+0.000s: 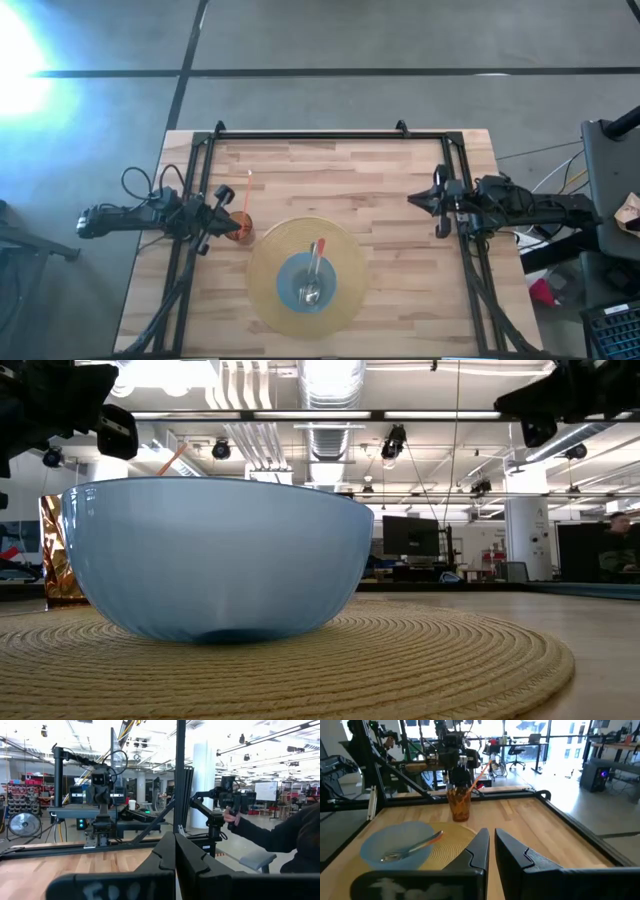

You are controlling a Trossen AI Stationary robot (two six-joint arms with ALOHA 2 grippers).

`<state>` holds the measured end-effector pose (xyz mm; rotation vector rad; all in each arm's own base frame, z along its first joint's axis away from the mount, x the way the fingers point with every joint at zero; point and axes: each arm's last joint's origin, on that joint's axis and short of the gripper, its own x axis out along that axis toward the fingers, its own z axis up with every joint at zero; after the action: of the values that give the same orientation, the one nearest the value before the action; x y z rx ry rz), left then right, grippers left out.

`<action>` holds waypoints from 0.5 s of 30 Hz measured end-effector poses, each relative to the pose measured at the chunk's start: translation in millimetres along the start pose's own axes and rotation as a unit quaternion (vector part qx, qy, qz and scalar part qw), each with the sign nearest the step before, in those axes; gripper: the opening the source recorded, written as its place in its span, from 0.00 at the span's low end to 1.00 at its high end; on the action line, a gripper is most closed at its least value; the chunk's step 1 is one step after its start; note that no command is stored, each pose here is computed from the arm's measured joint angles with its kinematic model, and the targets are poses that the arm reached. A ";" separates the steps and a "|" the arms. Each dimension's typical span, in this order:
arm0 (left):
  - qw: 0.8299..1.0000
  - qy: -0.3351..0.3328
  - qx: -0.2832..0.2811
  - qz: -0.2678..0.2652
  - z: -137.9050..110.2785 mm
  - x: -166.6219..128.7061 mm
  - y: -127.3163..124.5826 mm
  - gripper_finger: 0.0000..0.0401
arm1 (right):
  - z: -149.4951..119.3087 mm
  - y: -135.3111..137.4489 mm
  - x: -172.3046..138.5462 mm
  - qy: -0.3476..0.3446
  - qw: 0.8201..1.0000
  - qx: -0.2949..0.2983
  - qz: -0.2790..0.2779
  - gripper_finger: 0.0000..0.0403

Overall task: Pick & Place Utensil
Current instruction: Return to Home Position

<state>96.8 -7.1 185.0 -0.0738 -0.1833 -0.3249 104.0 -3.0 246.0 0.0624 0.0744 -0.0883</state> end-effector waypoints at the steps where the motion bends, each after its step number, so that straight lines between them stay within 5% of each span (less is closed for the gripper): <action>1: 1.000 0.000 0.000 0.000 0.0 0.0 0.0 0.00 | -3.6 -0.3 -0.5 0.000 1.000 0.004 0.000 0.07; 15: 1.000 0.000 0.000 0.000 0.0 0.0 0.0 0.00 | -49.5 -3.2 -0.4 0.002 0.999 0.054 0.000 0.07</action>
<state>96.8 -7.1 185.0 -0.0738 -0.1835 -0.3249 99.8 -2.9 196.5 0.1701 0.0738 -0.0919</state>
